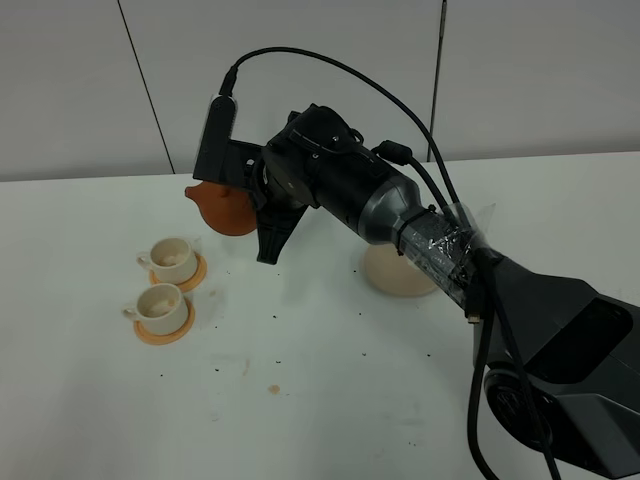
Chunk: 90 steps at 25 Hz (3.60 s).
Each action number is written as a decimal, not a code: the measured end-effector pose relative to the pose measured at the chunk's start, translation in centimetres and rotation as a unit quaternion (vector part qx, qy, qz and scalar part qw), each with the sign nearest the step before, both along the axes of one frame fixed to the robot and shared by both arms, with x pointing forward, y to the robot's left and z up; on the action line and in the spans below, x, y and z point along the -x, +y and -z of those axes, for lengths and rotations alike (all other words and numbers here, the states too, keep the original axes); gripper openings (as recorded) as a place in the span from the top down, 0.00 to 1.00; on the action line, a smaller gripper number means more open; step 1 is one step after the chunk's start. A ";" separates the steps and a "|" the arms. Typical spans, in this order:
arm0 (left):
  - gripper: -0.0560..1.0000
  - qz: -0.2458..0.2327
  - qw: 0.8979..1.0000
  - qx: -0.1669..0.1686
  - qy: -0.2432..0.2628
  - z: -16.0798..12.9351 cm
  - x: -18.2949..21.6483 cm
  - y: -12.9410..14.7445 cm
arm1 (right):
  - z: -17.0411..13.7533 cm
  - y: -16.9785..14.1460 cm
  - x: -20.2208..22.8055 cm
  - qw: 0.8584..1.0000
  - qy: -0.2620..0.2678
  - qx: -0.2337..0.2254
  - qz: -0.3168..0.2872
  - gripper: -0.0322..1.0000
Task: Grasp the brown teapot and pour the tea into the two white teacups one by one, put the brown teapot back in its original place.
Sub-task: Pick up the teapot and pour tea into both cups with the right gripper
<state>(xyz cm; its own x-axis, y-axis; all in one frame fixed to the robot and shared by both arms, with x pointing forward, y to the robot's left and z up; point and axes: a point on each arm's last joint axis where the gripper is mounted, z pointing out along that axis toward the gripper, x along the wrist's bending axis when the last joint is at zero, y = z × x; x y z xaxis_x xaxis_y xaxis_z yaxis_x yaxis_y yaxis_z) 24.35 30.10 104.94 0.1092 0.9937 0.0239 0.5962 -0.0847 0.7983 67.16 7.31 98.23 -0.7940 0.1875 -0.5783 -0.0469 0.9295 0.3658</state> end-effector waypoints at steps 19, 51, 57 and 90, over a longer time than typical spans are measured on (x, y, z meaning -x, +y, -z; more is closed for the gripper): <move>0.59 0.000 1.000 0.000 0.000 0.0 0.0 0.0 | 3.0 2.8 1.8 0.995 -0.049 0.080 -0.036 0.88; 0.59 0.000 1.000 0.000 0.000 0.0 0.0 0.0 | 2.7 4.5 2.8 0.975 -0.148 0.148 -0.073 0.88; 0.59 0.000 1.000 0.000 0.000 0.0 0.0 0.0 | 2.6 5.0 3.2 0.963 -0.175 0.182 -0.096 0.88; 0.59 0.000 1.000 0.000 0.000 0.0 0.0 0.0 | 3.0 5.3 3.2 0.938 -0.219 0.240 -0.118 0.88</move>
